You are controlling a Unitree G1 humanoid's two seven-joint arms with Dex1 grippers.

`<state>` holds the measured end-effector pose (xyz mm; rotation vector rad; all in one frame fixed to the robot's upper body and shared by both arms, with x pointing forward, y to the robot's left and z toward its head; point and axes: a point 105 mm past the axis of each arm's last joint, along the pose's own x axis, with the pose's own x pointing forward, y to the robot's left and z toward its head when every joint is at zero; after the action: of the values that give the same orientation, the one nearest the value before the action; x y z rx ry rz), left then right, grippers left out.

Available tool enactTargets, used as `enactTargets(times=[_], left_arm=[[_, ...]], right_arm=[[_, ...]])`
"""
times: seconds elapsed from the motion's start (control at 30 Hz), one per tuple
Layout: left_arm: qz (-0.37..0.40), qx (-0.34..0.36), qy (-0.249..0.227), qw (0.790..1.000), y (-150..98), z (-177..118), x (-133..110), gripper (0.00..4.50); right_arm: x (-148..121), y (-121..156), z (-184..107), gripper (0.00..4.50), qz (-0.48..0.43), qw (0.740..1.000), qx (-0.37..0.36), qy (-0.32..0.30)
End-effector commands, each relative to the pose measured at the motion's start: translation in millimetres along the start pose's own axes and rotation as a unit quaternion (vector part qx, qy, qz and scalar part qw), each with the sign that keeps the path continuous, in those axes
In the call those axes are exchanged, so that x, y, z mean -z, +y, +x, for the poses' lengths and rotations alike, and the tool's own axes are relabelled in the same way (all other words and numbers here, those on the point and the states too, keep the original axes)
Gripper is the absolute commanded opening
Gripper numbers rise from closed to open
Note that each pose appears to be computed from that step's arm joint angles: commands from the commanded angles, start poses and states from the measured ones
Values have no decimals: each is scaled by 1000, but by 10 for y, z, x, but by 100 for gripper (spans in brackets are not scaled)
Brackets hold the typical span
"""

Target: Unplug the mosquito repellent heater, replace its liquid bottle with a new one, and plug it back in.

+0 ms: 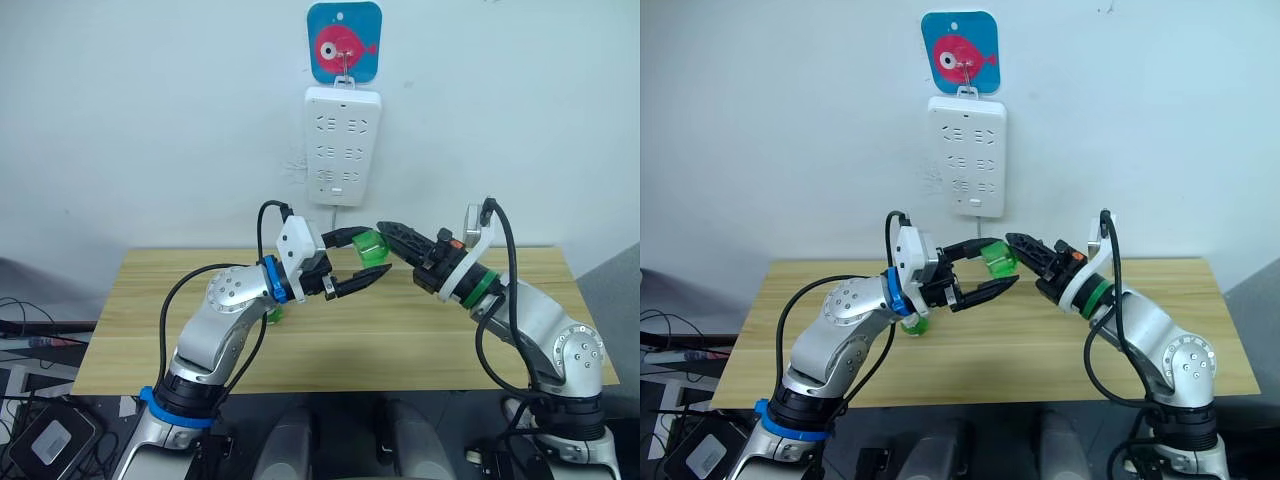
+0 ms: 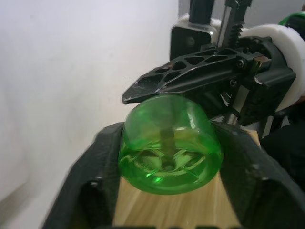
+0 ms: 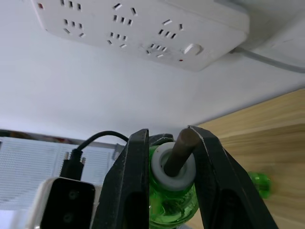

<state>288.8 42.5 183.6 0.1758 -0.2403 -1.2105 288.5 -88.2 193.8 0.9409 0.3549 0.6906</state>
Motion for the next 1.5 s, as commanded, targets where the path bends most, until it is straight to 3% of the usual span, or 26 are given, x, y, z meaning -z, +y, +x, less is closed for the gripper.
enactTargets(times=[0.03,0.1,0.17,0.27,0.3,0.33,0.67,1.0,1.03,1.2,1.3,1.33,1.5], left_arm=[[-1,38,23,999,-42,3,-19,439],[-8,47,33,998,-44,8,5,450],[-15,55,49,997,-39,38,50,450],[1,83,88,993,-95,112,202,450],[8,89,101,991,-108,138,260,450],[13,96,109,989,-127,159,305,450],[33,80,96,992,-1,303,332,450],[34,70,99,992,52,277,361,450],[33,68,99,992,52,276,364,450],[30,55,102,993,70,240,404,450],[38,15,109,993,171,122,447,450],[46,-3,109,993,209,75,448,450],[90,-145,83,982,419,-344,370,450]], right_arm=[[-14,-345,-112,84,-128,989,73,-2],[1,-575,-168,84,-208,971,117,10],[-70,-892,-236,84,-310,933,183,2],[-153,-1287,-263,84,-533,813,234,21],[-140,-1377,-247,84,-577,783,232,30],[-145,-1461,-232,84,-591,771,237,30],[-369,-2064,-196,84,-550,774,315,-14],[-227,-2145,-158,84,-544,784,298,-7],[-216,-2137,-158,155,-546,784,296,-8],[-272,-1994,-154,315,-575,770,274,-23],[-386,-1666,-101,424,-603,762,228,-61],[-393,-1560,-79,445,-609,761,211,-66],[-203,-1029,79,445,-598,795,95,-34]])
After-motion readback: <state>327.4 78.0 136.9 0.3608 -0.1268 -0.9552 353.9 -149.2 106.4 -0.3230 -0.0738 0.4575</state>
